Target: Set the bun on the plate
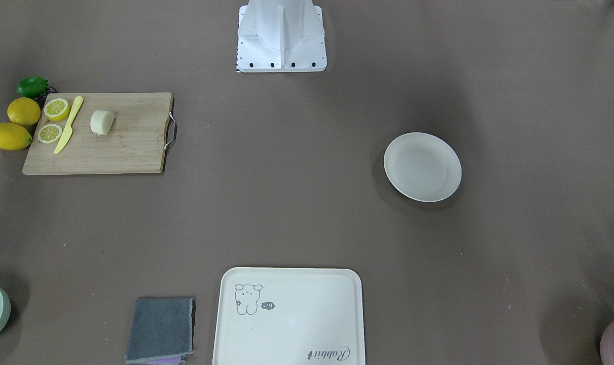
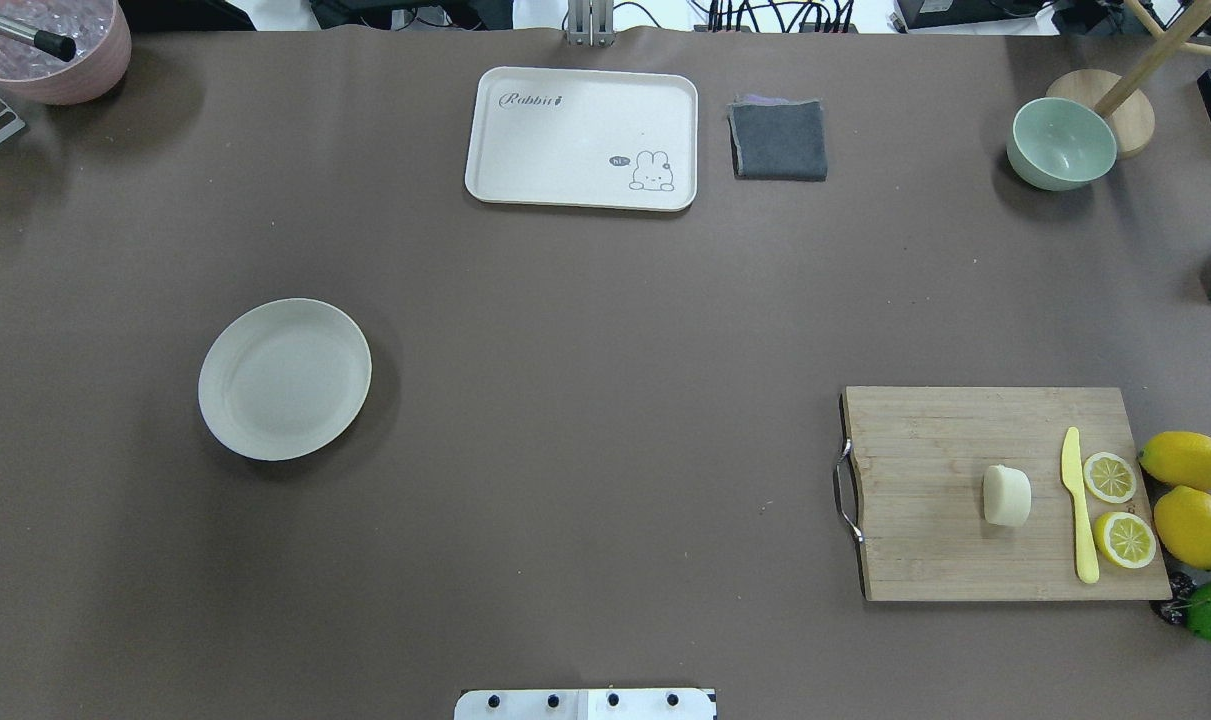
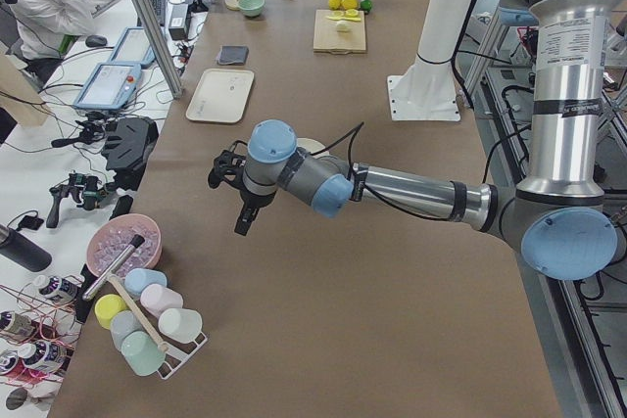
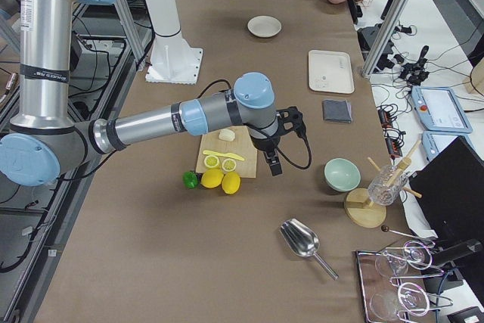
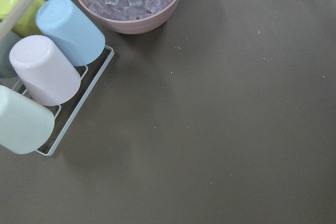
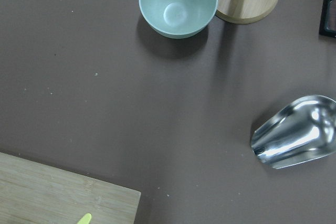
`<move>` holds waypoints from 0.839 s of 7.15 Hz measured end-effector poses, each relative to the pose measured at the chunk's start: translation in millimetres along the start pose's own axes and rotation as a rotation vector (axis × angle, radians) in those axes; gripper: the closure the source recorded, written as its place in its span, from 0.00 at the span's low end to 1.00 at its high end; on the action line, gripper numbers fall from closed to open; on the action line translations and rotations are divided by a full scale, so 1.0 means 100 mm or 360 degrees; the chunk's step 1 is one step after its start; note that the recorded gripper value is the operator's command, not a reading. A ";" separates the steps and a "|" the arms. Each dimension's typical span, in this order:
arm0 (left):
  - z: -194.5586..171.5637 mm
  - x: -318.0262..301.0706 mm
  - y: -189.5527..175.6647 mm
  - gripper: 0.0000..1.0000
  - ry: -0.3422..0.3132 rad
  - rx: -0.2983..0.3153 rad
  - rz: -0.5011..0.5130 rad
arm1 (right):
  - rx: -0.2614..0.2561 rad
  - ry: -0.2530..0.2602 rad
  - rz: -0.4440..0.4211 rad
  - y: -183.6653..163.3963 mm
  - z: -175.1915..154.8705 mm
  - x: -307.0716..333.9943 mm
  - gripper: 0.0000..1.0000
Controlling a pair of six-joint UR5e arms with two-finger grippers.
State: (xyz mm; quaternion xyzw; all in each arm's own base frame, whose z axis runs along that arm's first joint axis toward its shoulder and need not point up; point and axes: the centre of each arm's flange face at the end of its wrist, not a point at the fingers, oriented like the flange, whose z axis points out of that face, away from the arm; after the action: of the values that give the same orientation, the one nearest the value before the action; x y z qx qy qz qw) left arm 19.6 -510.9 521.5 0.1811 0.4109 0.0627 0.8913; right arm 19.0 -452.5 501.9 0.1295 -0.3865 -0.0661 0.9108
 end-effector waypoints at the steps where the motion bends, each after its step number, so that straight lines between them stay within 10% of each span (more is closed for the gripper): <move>1: 0.27 0.34 -0.09 0.02 0.0047 -0.0065 -0.0047 | -0.0029 0.0007 0.0045 -0.11 0.18 -0.26 0.00; 6: 1.32 1.57 0.11 0.03 0.0213 -0.0330 -0.0174 | -0.0079 -0.0004 0.0145 -0.18 0.97 -1.34 0.00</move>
State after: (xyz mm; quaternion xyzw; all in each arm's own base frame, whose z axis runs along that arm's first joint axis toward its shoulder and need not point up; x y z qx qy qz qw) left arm 222.4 -495.5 493.4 0.0608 0.4701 0.0681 0.8779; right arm -144.2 -458.6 469.8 0.0891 -0.3915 -0.0341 0.9152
